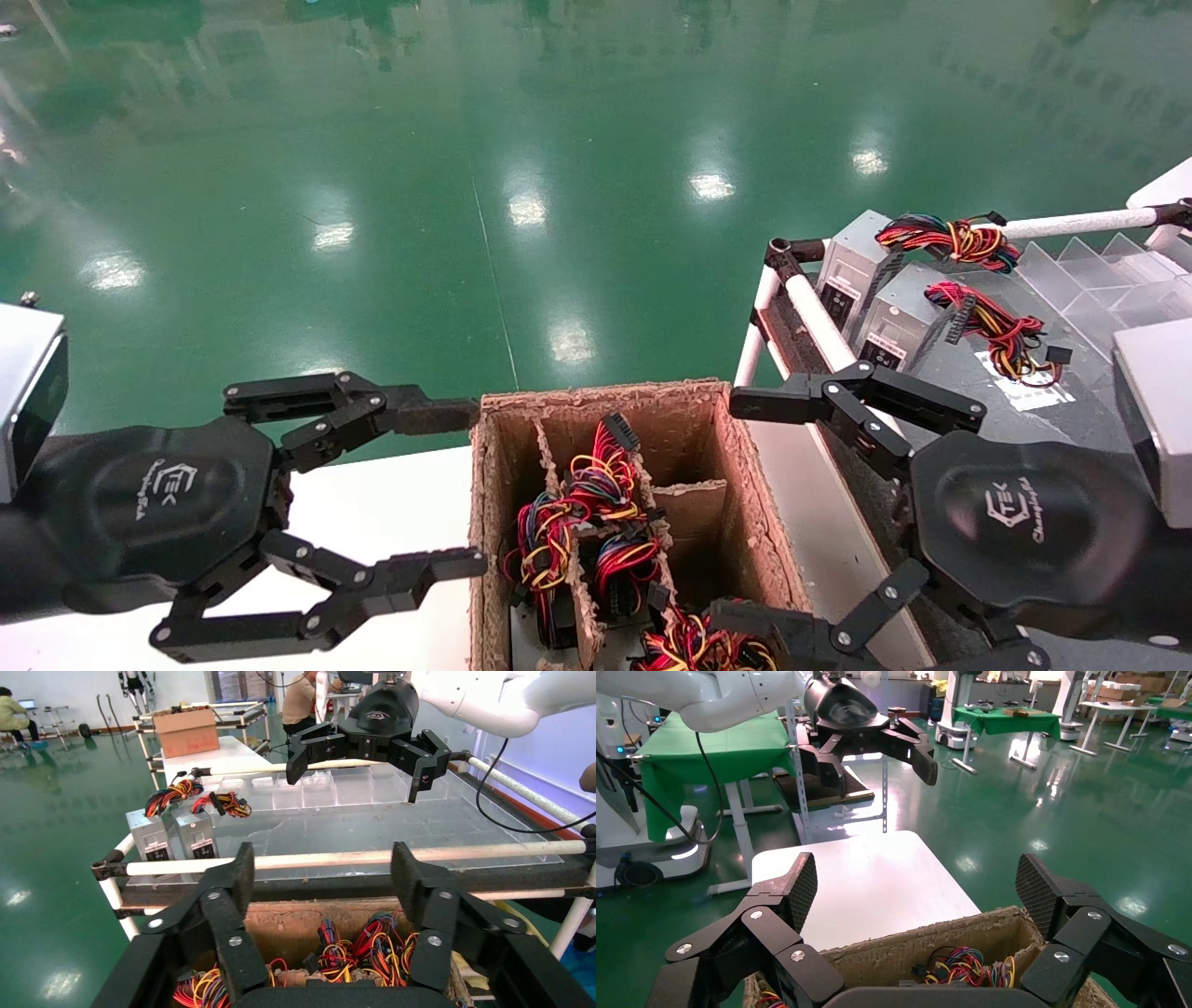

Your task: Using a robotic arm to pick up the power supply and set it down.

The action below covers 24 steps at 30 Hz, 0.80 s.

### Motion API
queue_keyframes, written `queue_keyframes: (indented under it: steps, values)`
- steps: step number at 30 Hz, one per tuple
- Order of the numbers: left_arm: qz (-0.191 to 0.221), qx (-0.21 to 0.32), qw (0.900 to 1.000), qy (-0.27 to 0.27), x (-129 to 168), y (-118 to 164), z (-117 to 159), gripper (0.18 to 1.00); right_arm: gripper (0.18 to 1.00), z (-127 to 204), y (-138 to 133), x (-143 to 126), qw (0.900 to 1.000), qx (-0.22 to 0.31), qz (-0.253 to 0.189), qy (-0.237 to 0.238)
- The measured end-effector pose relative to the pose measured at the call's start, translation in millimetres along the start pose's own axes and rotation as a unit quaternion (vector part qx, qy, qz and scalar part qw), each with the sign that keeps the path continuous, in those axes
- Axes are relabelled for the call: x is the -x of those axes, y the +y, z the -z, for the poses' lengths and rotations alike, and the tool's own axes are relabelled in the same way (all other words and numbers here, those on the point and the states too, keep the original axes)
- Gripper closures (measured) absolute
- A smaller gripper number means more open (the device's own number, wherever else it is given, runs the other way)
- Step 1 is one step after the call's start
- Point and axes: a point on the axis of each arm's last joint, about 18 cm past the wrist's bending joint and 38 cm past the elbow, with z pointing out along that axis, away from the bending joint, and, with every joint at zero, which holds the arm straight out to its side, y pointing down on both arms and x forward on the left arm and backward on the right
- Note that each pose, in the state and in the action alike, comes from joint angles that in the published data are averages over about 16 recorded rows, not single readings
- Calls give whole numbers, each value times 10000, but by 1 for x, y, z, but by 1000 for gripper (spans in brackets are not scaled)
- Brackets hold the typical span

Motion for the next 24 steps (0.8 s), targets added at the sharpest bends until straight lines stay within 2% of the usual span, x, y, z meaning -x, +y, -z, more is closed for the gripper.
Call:
queue_keyframes:
  steps: [8,18,24]
  values:
    - [0,0,10000,0,0,0,0,571,178,0,0,0,10000,0,0,0]
    - [0,0,10000,0,0,0,0,805,178,0,0,0,10000,0,0,0]
    - [0,0,10000,0,0,0,0,898,178,0,0,0,10000,0,0,0]
